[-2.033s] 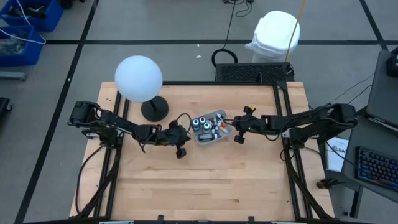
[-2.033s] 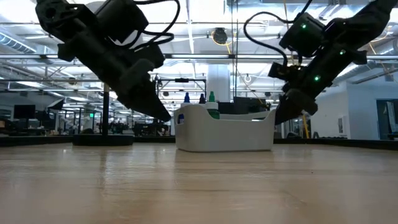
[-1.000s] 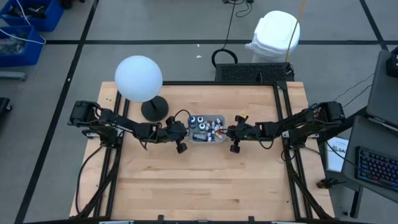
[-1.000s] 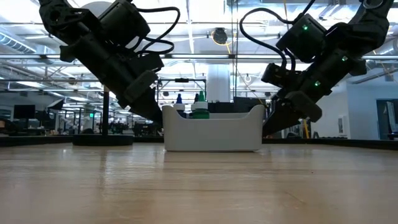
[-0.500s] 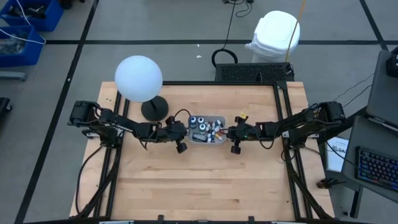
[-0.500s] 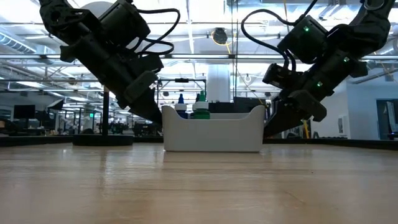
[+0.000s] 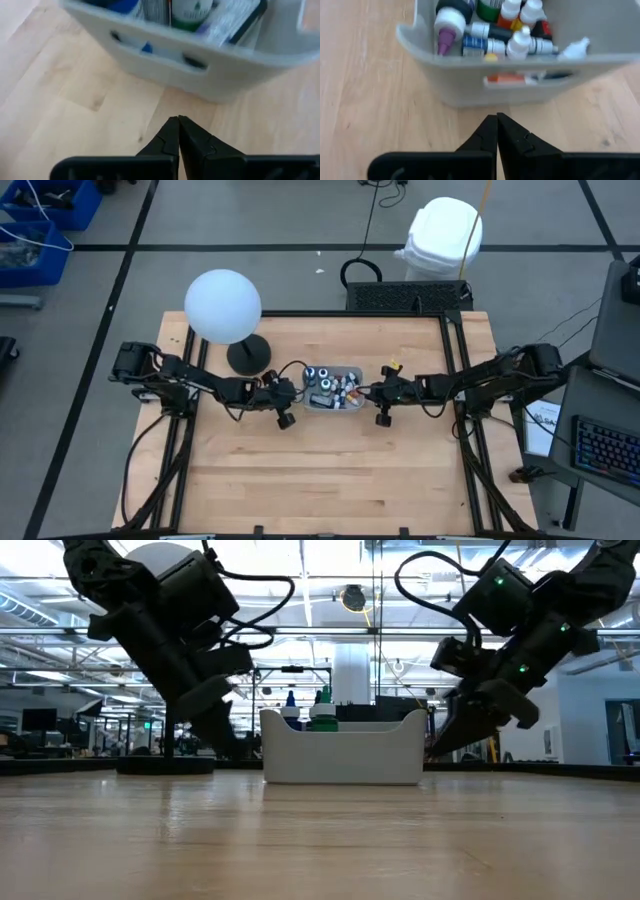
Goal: Pick & Place food coloring
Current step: Return to Home Position
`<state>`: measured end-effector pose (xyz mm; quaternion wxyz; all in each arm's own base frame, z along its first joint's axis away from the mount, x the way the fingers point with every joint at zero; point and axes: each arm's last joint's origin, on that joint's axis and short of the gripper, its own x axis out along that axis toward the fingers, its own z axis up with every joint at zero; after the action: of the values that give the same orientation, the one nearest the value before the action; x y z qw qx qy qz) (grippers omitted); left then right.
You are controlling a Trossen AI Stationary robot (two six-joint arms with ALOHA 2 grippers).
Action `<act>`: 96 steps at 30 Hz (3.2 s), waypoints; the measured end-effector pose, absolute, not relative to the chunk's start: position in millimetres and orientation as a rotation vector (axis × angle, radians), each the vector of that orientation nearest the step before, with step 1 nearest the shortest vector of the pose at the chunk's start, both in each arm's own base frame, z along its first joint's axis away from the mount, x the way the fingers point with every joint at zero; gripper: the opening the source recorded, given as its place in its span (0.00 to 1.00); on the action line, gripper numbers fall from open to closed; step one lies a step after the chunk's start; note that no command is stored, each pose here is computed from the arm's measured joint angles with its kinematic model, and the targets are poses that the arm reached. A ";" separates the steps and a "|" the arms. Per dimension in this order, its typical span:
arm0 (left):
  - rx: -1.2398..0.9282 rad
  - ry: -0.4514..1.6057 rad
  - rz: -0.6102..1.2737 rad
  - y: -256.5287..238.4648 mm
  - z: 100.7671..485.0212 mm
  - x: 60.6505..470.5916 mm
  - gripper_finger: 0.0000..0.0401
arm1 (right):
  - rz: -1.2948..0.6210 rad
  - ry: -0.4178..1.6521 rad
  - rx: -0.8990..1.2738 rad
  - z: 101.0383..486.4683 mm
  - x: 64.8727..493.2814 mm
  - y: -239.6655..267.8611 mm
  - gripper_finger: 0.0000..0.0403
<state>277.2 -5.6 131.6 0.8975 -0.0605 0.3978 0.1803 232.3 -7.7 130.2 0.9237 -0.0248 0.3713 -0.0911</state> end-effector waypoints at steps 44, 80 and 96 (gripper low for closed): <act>0.305 0.061 0.220 -47.4 202.2 125.7 0.01 | -0.076 0.020 -0.085 172.8 119.5 -26.1 0.00; 0.484 -0.109 0.056 -5.8 215.8 87.9 0.00 | -0.031 -0.021 -0.132 183.0 108.6 -9.2 0.00; 0.412 0.010 0.058 -5.6 174.1 94.8 0.00 | -0.088 -0.123 -0.104 180.7 95.7 -1.4 0.00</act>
<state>94.8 -5.6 174.1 0.9785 0.2043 0.0050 0.0287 95.7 -1.4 180.7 0.9958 -0.0522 -0.0613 -0.0441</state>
